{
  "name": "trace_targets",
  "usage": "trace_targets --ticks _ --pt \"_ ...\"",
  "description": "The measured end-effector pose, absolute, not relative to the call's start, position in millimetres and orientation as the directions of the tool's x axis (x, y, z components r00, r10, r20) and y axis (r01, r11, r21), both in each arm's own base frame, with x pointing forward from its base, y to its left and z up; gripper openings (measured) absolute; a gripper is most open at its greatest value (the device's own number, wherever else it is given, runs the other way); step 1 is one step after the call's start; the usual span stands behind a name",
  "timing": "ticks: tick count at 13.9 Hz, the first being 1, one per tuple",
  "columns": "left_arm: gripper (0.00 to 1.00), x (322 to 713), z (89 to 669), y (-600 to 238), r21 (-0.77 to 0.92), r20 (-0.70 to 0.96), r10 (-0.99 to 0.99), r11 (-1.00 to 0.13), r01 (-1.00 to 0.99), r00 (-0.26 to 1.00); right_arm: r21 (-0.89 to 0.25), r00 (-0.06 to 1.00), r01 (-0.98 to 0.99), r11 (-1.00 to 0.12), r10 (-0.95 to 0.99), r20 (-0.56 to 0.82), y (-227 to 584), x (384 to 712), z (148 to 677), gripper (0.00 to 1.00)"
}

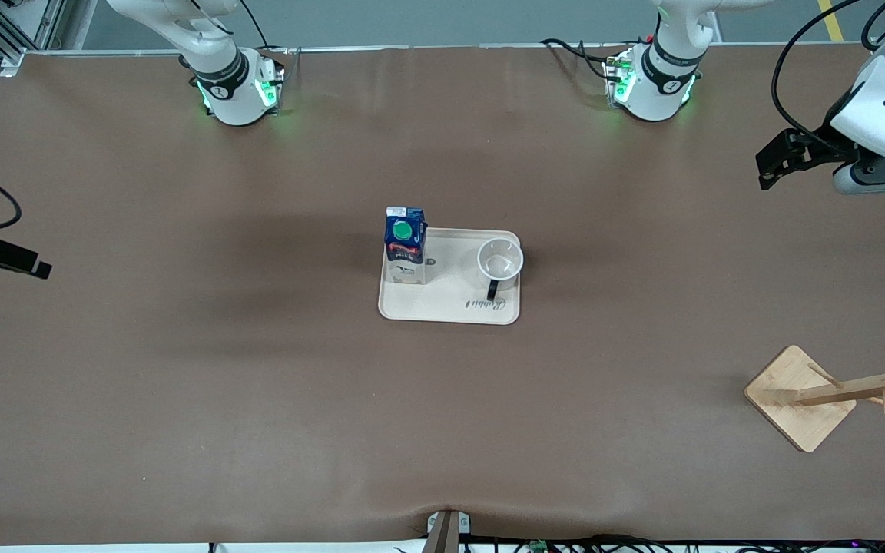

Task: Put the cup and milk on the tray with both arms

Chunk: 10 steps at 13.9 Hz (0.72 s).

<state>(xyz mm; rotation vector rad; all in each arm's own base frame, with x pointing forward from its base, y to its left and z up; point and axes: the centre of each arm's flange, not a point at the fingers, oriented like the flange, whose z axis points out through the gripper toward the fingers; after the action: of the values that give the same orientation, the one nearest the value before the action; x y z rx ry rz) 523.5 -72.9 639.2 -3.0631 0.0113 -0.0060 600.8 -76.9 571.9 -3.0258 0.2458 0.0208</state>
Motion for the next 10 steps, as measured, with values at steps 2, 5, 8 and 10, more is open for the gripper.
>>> trace_targets --ticks 2,5,8,10 --pt "1.00 524 639 -72 -0.078 0.001 -0.023 -0.997 -0.023 1.000 -0.123 0.986 -0.163 -0.979 -0.157 -0.054 -74 565 562 1.00" --pt "1.00 524 641 -71 -0.078 0.006 -0.024 -0.997 -0.023 1.000 -0.094 0.989 -0.143 -0.985 -0.140 -0.040 -73 546 578 1.00" --pt "1.00 524 649 -67 -0.076 0.023 -0.018 -0.997 -0.016 1.000 -0.014 0.995 -0.096 -0.995 -0.096 0.028 -61 551 617 1.00" --pt "1.00 524 650 -66 -0.075 0.026 -0.016 -0.997 -0.014 1.000 -0.010 0.995 -0.086 -0.996 -0.086 0.040 -56 554 625 1.00"
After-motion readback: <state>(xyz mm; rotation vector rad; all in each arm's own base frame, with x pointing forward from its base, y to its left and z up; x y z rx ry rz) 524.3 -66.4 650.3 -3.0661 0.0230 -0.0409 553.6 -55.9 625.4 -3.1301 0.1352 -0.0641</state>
